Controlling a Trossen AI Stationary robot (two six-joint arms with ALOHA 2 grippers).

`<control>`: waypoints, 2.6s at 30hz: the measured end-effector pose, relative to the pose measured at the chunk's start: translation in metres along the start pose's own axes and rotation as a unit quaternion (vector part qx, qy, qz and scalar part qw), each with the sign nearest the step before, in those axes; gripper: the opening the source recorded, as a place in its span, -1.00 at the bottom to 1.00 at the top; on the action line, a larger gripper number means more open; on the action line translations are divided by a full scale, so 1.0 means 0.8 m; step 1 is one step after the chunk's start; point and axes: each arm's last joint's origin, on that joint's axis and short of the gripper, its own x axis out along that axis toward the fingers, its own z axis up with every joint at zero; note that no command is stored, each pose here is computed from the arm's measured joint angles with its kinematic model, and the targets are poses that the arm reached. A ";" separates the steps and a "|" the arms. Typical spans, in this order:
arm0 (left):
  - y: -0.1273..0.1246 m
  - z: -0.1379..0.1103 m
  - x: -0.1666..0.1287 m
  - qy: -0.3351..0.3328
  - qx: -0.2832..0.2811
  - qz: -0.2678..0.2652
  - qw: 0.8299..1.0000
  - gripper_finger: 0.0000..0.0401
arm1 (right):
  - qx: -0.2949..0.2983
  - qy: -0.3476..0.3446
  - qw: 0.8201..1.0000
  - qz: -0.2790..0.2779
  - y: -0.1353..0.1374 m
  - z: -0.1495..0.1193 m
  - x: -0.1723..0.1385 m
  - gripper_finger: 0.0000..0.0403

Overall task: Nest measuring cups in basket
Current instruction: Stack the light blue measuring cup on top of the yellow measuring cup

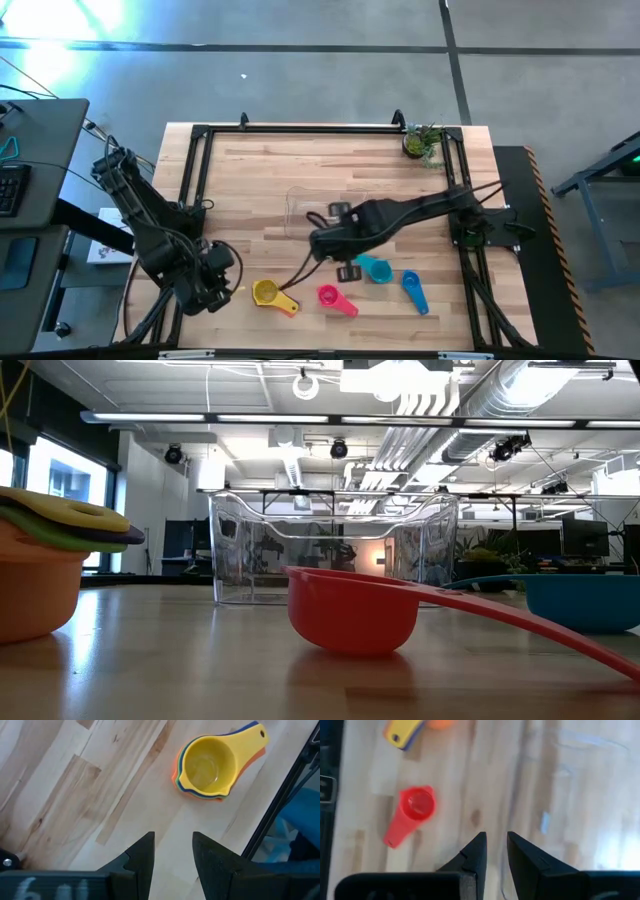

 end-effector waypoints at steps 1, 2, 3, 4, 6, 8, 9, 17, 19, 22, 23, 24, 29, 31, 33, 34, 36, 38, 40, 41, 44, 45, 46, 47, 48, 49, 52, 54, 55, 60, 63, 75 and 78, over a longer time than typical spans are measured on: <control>-0.001 0.000 0.000 0.000 -0.001 -0.001 1.000 -0.39 | 0.006 0.001 1.000 -0.011 -0.001 -0.005 -0.008 -0.66; -0.002 0.000 0.000 -0.001 -0.002 -0.006 1.000 -0.39 | 0.012 0.005 1.000 -0.020 0.000 -0.009 -0.015 -0.66; -0.003 0.000 0.000 -0.001 -0.003 -0.011 1.000 -0.39 | 0.017 0.008 0.999 -0.029 -0.001 -0.014 -0.023 -0.66; -0.004 0.000 0.000 -0.002 -0.005 -0.016 1.000 -0.39 | 0.024 0.010 0.999 -0.038 0.000 -0.019 -0.031 -0.66; -0.007 0.001 0.000 -0.004 -0.008 -0.028 1.000 -0.39 | 0.038 -0.009 0.998 -0.051 0.000 -0.025 -0.048 -0.66; -0.009 0.001 0.000 -0.004 -0.009 -0.033 0.999 -0.39 | 0.042 -0.028 0.997 -0.051 0.001 -0.032 -0.066 -0.66; -0.009 0.001 0.000 -0.004 -0.010 -0.034 0.999 -0.39 | 0.046 -0.036 0.997 -0.051 0.002 -0.036 -0.075 -0.66; -0.009 0.001 0.000 -0.001 -0.019 -0.035 0.999 -0.39 | 0.123 -0.059 0.984 -0.116 -0.002 -0.087 -0.107 -0.66; -0.009 0.001 0.000 0.000 -0.019 -0.035 0.999 -0.39 | 0.154 -0.050 0.977 -0.139 -0.005 -0.108 -0.103 -0.66; -0.009 0.001 0.000 0.001 -0.019 -0.035 0.999 -0.39 | 0.206 -0.044 0.965 -0.156 -0.009 -0.141 -0.093 -0.66; -0.009 0.001 0.000 0.002 -0.019 -0.036 0.999 -0.39 | 0.223 -0.046 0.961 -0.154 -0.010 -0.152 -0.090 -0.66; -0.009 0.000 0.000 0.005 -0.019 -0.036 0.999 -0.39 | 0.239 -0.047 0.958 -0.151 -0.011 -0.162 -0.086 -0.66; -0.009 0.000 0.000 0.009 -0.019 -0.036 0.999 -0.39 | 0.308 -0.057 0.942 -0.118 -0.017 -0.205 -0.070 -0.66; -0.009 0.000 0.000 0.009 -0.019 -0.036 0.999 -0.39 | 0.333 -0.059 0.935 -0.109 -0.019 -0.221 -0.063 -0.66; -0.009 0.000 0.000 0.009 -0.019 -0.036 0.999 -0.39 | 0.361 -0.059 0.925 -0.102 -0.021 -0.237 -0.054 -0.66; -0.009 0.000 0.000 0.009 -0.019 -0.036 0.999 -0.39 | 0.376 -0.056 0.920 -0.097 -0.021 -0.244 -0.049 -0.66; -0.009 0.000 0.000 0.009 -0.019 -0.036 0.999 -0.39 | 0.405 -0.046 0.909 -0.087 -0.021 -0.257 -0.036 -0.66; -0.009 0.000 0.000 0.009 -0.020 -0.036 0.999 -0.39 | 0.429 -0.028 0.900 -0.075 -0.019 -0.268 -0.021 -0.66; -0.009 0.000 0.000 0.009 -0.020 -0.036 0.999 -0.39 | 0.447 -0.008 0.892 -0.066 -0.017 -0.277 -0.005 -0.66; -0.009 0.000 0.000 0.009 -0.020 -0.036 0.999 -0.39 | 0.454 0.003 0.889 -0.063 -0.015 -0.281 0.003 -0.66; -0.009 0.000 0.000 0.009 -0.020 -0.036 0.999 -0.39 | 0.470 0.023 0.881 -0.045 -0.011 -0.288 0.025 -0.65; -0.009 0.000 0.000 0.009 -0.020 -0.036 0.999 -0.39 | 0.474 0.024 0.879 -0.037 -0.009 -0.290 0.032 -0.65; -0.009 0.000 0.000 0.009 -0.020 -0.036 0.999 -0.39 | 0.477 0.024 0.878 -0.030 -0.008 -0.291 0.038 -0.64; -0.009 0.000 0.000 0.009 -0.020 -0.036 0.999 -0.39 | 0.480 0.025 0.877 -0.022 -0.007 -0.292 0.044 -0.62; -0.009 0.000 0.000 0.009 -0.020 -0.036 0.999 -0.39 | 0.481 0.024 0.876 -0.014 -0.006 -0.293 0.049 -0.60; -0.009 0.000 0.000 0.009 -0.020 -0.036 0.999 -0.39 | 0.483 0.020 0.875 -0.006 -0.004 -0.293 0.054 -0.58; -0.009 0.000 0.000 0.009 -0.019 -0.036 0.999 -0.39 | 0.498 0.009 0.867 0.011 -0.002 -0.294 0.065 -0.51; -0.009 0.000 0.000 0.009 -0.020 -0.036 0.999 -0.39 | 0.515 0.003 0.857 0.020 -0.001 -0.295 0.072 -0.46; -0.009 0.000 0.000 0.009 -0.020 -0.036 0.999 -0.39 | 0.525 0.002 0.851 0.025 0.000 -0.295 0.075 -0.44; -0.009 0.000 0.000 0.009 -0.020 -0.036 0.999 -0.39 | 0.548 0.008 0.834 0.068 0.006 -0.289 0.088 -0.41; -0.009 0.000 0.000 0.009 -0.019 -0.036 0.999 -0.39 | 0.548 0.006 0.831 0.094 0.012 -0.281 0.098 -0.41; -0.009 -0.001 0.000 0.028 -0.053 -0.037 0.998 -0.39 | 0.524 -0.016 0.838 0.154 0.037 -0.256 0.123 -0.41; -0.009 -0.001 0.000 0.034 -0.053 -0.038 0.997 -0.39 | 0.522 -0.020 0.840 0.148 0.041 -0.258 0.122 -0.41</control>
